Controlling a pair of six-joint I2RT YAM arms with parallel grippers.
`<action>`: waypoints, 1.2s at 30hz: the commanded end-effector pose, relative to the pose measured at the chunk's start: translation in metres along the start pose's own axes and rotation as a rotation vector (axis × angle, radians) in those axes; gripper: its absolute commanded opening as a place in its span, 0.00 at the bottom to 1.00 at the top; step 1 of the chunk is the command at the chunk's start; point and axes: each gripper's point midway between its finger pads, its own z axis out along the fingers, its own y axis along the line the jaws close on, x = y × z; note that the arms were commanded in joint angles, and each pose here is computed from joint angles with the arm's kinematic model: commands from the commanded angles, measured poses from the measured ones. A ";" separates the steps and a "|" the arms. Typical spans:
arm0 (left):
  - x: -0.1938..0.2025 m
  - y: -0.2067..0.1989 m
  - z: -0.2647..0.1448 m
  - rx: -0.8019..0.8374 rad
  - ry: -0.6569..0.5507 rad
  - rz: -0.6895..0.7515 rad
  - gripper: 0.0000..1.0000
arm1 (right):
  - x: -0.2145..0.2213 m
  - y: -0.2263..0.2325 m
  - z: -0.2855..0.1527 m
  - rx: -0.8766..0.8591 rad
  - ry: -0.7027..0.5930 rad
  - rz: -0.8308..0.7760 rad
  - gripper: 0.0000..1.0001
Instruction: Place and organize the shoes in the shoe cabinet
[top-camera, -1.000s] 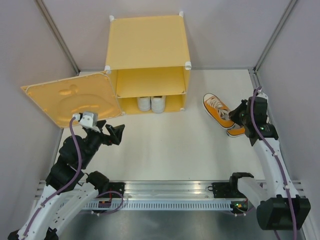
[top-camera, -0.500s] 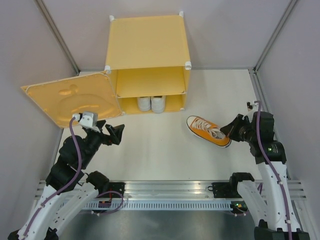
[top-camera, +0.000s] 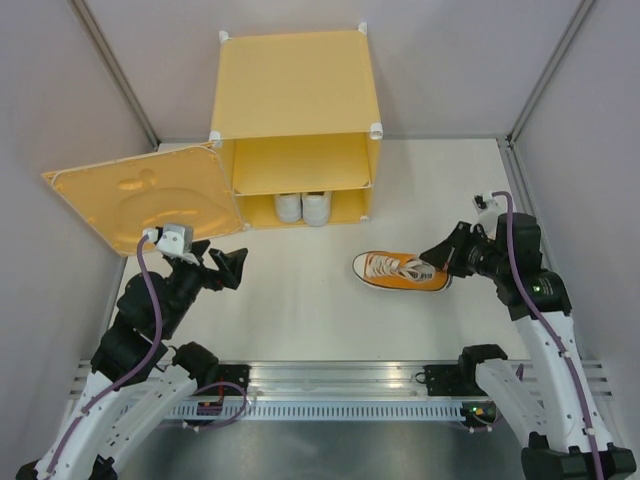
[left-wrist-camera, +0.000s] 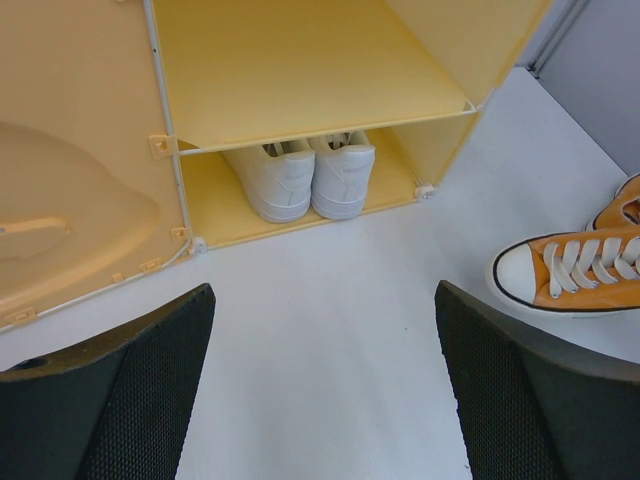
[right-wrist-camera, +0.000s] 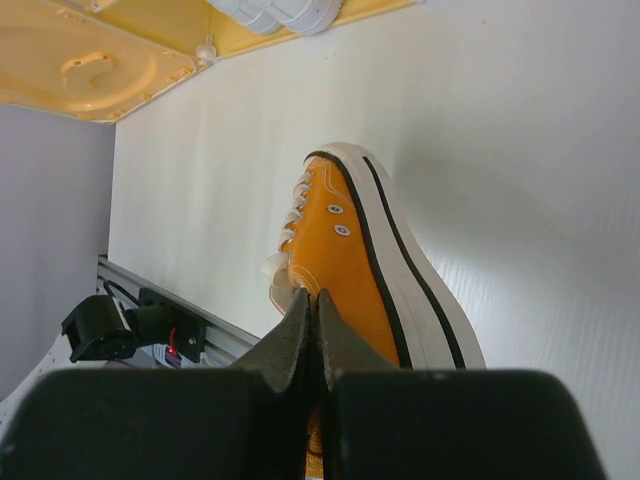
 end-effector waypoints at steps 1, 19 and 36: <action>-0.009 0.001 0.001 -0.006 -0.038 0.020 0.93 | -0.023 0.030 0.004 -0.096 -0.078 -0.035 0.01; -0.009 0.003 0.001 -0.014 -0.037 0.023 0.93 | 0.006 0.136 0.075 -0.257 -0.188 0.236 0.00; -0.010 0.000 -0.001 0.006 -0.043 0.021 0.93 | 0.114 0.030 0.133 0.161 0.080 -0.089 0.21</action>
